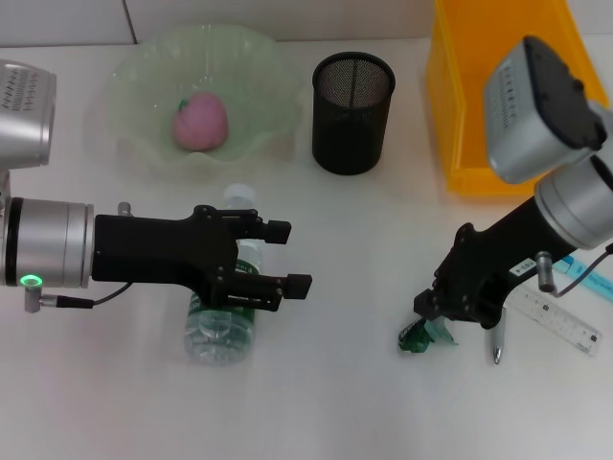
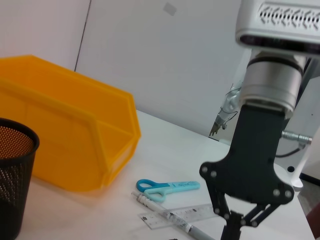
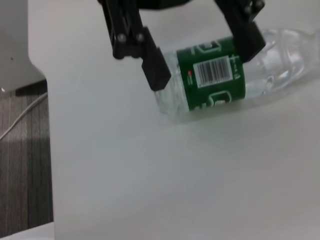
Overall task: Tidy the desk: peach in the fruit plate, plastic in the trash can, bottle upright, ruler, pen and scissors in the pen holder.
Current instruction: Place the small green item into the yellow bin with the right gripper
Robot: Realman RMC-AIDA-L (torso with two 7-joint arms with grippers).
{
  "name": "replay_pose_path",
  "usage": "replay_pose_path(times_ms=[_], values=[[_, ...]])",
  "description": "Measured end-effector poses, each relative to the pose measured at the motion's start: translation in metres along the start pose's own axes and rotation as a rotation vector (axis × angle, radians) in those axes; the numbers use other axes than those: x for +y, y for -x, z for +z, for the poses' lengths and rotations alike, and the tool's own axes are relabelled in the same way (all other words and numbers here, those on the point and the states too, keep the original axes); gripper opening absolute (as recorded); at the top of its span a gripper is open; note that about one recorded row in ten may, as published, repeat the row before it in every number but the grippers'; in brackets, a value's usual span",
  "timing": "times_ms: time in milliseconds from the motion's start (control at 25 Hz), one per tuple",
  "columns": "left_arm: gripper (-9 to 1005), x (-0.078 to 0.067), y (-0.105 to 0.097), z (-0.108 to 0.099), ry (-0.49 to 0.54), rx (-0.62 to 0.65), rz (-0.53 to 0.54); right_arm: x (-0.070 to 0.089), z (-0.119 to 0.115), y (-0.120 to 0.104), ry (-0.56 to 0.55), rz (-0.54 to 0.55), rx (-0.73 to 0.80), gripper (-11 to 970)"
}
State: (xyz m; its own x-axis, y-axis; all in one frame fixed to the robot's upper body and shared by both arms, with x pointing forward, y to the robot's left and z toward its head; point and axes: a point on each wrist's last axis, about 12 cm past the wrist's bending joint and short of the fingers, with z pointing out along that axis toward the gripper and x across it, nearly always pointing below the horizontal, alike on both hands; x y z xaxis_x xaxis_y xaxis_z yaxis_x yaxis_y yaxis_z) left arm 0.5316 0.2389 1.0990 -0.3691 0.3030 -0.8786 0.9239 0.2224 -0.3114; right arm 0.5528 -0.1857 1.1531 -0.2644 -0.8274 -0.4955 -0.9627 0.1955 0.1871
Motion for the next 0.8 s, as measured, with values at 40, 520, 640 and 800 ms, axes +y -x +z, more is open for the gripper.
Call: replay_pose_path(times_ms=[40, 520, 640, 800], values=[[813, 0.000, 0.000, 0.000, 0.000, 0.000, -0.001, 0.000, 0.000, 0.000, 0.000, 0.000, 0.000, -2], [812, 0.000, 0.002, 0.001, -0.004, 0.000, 0.004, 0.002, -0.003, -0.002, -0.004, -0.008, 0.035, 123], [812, 0.000, 0.002, 0.001, -0.004, 0.001, 0.006, 0.003, 0.003, 0.001, -0.010, -0.031, 0.065, 185], [813, 0.000, 0.002, 0.002, -0.009, 0.005, 0.006, 0.004, 0.014, 0.006, -0.029, -0.058, 0.096, 268]])
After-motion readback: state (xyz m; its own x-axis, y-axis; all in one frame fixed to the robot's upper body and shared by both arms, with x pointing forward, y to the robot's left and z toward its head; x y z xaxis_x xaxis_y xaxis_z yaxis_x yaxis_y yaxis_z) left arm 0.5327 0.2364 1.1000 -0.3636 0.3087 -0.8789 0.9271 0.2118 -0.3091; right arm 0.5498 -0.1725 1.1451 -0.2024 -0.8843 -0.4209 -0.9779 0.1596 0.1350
